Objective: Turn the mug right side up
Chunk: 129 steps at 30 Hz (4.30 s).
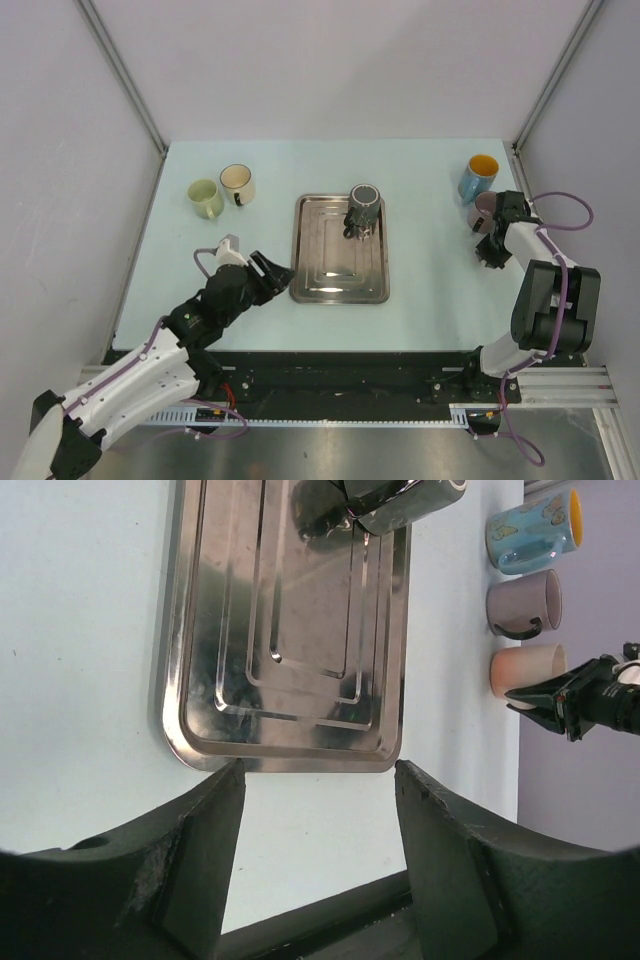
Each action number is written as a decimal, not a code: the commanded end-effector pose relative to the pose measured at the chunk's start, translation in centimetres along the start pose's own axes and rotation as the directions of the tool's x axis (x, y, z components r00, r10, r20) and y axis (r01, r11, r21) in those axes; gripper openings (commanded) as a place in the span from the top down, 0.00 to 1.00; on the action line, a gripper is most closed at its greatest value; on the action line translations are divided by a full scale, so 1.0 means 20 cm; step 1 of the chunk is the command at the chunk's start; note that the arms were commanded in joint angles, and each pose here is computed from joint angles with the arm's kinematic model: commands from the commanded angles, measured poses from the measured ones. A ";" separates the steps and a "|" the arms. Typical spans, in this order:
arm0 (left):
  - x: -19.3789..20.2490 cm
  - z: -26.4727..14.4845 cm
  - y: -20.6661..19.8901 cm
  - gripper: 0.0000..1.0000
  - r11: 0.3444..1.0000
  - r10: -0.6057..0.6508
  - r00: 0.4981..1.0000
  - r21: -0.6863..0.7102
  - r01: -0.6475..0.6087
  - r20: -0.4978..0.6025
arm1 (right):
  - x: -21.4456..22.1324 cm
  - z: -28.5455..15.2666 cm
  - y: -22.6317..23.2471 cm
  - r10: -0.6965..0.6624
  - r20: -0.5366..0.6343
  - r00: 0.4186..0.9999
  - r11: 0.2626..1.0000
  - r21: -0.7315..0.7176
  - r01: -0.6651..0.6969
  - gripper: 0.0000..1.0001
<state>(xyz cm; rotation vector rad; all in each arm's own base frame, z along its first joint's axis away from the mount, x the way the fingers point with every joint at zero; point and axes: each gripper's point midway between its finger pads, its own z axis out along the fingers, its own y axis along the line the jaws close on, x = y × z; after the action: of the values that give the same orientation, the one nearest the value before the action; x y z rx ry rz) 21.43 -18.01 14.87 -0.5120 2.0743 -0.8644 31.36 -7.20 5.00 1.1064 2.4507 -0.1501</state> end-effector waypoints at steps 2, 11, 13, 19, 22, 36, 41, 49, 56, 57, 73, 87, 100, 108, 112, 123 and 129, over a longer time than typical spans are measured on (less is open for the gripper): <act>-0.03 0.01 -0.07 0.34 0.999 -0.026 1.000 0.048 0.025 0.015 | -0.02 -0.03 0.09 0.003 0.012 1.000 0.999 -0.036 -0.002 0.94; -0.02 0.01 -0.07 0.33 0.998 -0.020 1.000 0.052 0.019 0.010 | 0.00 -0.06 0.09 -0.006 -0.001 1.000 0.999 -0.038 0.006 0.74; -0.02 0.00 -0.07 0.32 0.998 -0.018 1.000 0.054 0.018 0.007 | 0.01 -0.07 0.09 -0.012 -0.006 1.000 0.999 -0.043 0.012 0.71; 0.00 0.01 -0.07 0.30 0.998 -0.016 1.000 0.052 0.017 -0.015 | 0.01 -0.11 0.08 -0.031 0.006 0.999 0.998 -0.049 0.032 0.60; 0.01 0.02 -0.07 0.29 0.999 -0.014 1.000 0.048 0.015 -0.026 | 0.01 -0.15 0.08 -0.039 0.010 0.999 0.998 -0.054 0.039 0.55; 0.00 0.04 -0.06 0.21 0.998 0.040 0.999 0.041 -0.039 -0.015 | 0.30 -0.67 0.40 -0.258 0.184 0.948 0.909 -0.286 0.303 0.48; -0.06 0.05 -0.03 0.08 0.996 0.083 0.996 -0.016 -0.082 0.031 | 0.39 -0.85 0.61 -0.349 0.419 0.838 0.821 -0.294 0.489 0.16; -0.22 0.04 -0.10 0.00 0.964 0.254 0.949 0.036 -0.265 0.188 | 0.45 -0.81 0.73 -0.361 0.479 0.800 0.813 -0.259 0.522 0.00; -0.29 0.24 -0.38 0.00 0.869 0.472 0.873 0.098 -0.484 0.127 | 0.46 -0.83 0.83 -0.309 0.499 0.809 0.792 -0.336 0.510 0.00; -0.27 0.28 -0.39 0.00 0.834 0.536 0.840 0.101 -0.543 0.083 | 0.46 -0.84 0.84 -0.297 0.500 0.813 0.793 -0.345 0.502 0.00; -0.12 0.96 -0.55 0.06 0.537 0.841 0.502 0.422 -0.730 -0.202 | 0.55 -0.98 0.81 -0.247 0.403 0.881 0.576 -0.671 0.468 0.00; -0.14 1.38 -0.45 0.12 0.461 0.884 0.358 0.428 -0.778 -0.301 | 0.59 -1.13 0.75 -0.262 0.484 0.835 0.533 -0.649 0.543 0.00; -0.08 1.45 -0.42 0.25 0.387 0.911 0.261 0.447 -0.806 -0.318 | 0.63 -1.11 0.72 -0.283 0.457 0.843 0.539 -0.651 0.534 0.00; -0.04 1.47 -0.45 0.31 0.373 0.918 0.248 0.462 -0.805 -0.308 | 0.63 -1.11 0.70 -0.286 0.446 0.848 0.552 -0.647 0.526 0.00; -0.02 1.48 -0.48 0.32 0.359 0.925 0.241 0.468 -0.808 -0.293 | 0.63 -1.09 0.69 -0.291 0.441 0.849 0.563 -0.639 0.524 0.00; 0.04 1.50 -0.48 0.39 0.347 0.929 0.224 0.480 -0.806 -0.295 | 0.64 -1.06 0.68 -0.301 0.432 0.850 0.580 -0.625 0.523 0.00; 0.04 1.49 -0.49 0.53 0.346 0.929 0.225 0.481 -0.806 -0.293 | 0.64 -1.06 0.67 -0.299 0.432 0.851 0.583 -0.624 0.521 0.00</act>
<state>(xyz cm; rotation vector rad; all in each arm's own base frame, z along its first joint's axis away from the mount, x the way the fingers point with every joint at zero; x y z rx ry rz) 45.56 -35.10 7.11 1.0643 2.2927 -0.4490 26.14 16.56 18.43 0.1038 2.1491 0.4731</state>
